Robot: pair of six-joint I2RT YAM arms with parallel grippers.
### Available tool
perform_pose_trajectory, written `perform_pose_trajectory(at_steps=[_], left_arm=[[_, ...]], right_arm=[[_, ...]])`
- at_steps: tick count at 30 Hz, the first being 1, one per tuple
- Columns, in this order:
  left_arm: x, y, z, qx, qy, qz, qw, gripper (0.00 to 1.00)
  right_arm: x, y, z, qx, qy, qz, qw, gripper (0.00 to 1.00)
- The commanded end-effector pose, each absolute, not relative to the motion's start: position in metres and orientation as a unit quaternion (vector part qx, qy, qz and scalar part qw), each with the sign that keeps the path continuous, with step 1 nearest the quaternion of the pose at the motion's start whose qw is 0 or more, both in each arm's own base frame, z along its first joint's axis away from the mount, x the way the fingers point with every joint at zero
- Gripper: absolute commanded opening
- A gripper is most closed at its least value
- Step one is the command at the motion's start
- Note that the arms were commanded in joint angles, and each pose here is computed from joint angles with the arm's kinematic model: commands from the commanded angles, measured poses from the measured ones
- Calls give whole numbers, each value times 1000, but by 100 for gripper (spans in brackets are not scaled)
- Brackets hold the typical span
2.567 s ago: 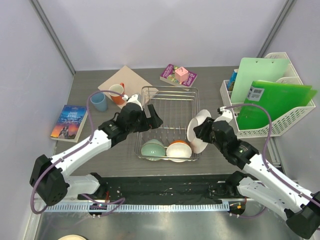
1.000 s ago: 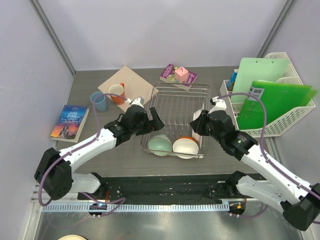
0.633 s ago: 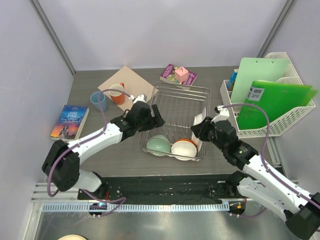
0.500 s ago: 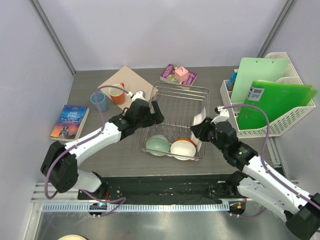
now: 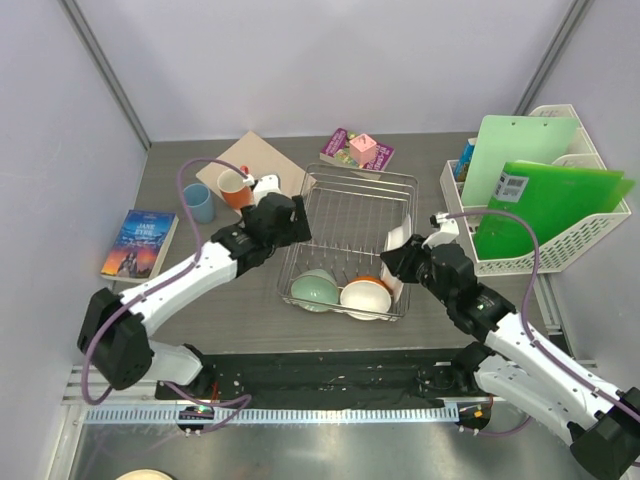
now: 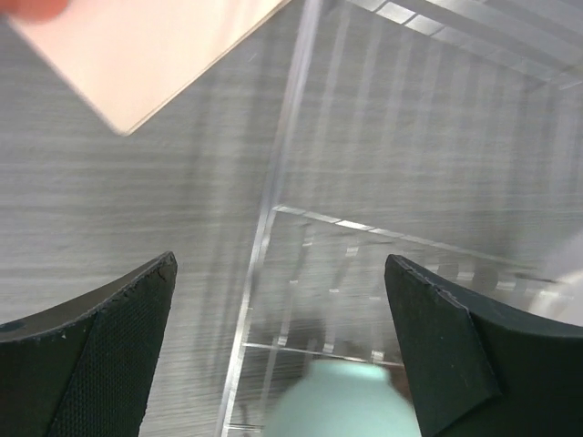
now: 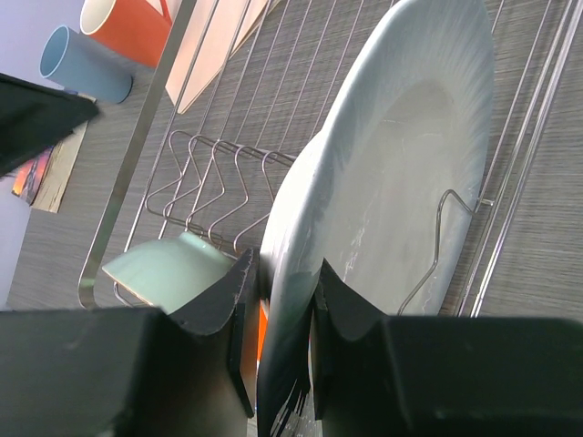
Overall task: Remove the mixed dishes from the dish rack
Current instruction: Pick up the plate from the dish rack.
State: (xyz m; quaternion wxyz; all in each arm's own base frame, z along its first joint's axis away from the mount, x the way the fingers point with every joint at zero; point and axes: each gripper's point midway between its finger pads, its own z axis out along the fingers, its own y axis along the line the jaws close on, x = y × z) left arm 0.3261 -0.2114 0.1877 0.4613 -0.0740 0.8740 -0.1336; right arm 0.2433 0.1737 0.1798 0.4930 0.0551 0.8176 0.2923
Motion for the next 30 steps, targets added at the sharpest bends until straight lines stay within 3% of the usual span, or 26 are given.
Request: perform_pose_trajectory(at_steps=[1,6,9,11,12,14,15,24,30], left_arm=[[328,-194,137,-64,906,-47,416,90],[327,-203,118,-56,919,-54,386,79],[326,-203,109,-54,925,-51,374,63],[325,-200,101,-58,930,-45,360,45],[323,-201,97,-59,932,-49,354,29],[322,-204,95,-59,932,-58,353,7],[322,-204,93,-65,933,-60,350,0],[311,-215,82,-88,931,-109,336,0],[311,-218,82,-96,931,-118,331,0]], right_arm=[[257,183,234,46,754,339,560,1],[256,181,235,47,751,340,564,1],[256,181,236,46,751,341,564,1],[256,181,237,48,750,343,563,1],[256,182,238,46,749,345,563,1],[256,183,238,48,749,347,562,1],[256,183,238,48,749,348,562,1],[249,178,239,84,708,408,571,1],[241,180,280,85,653,475,584,1]])
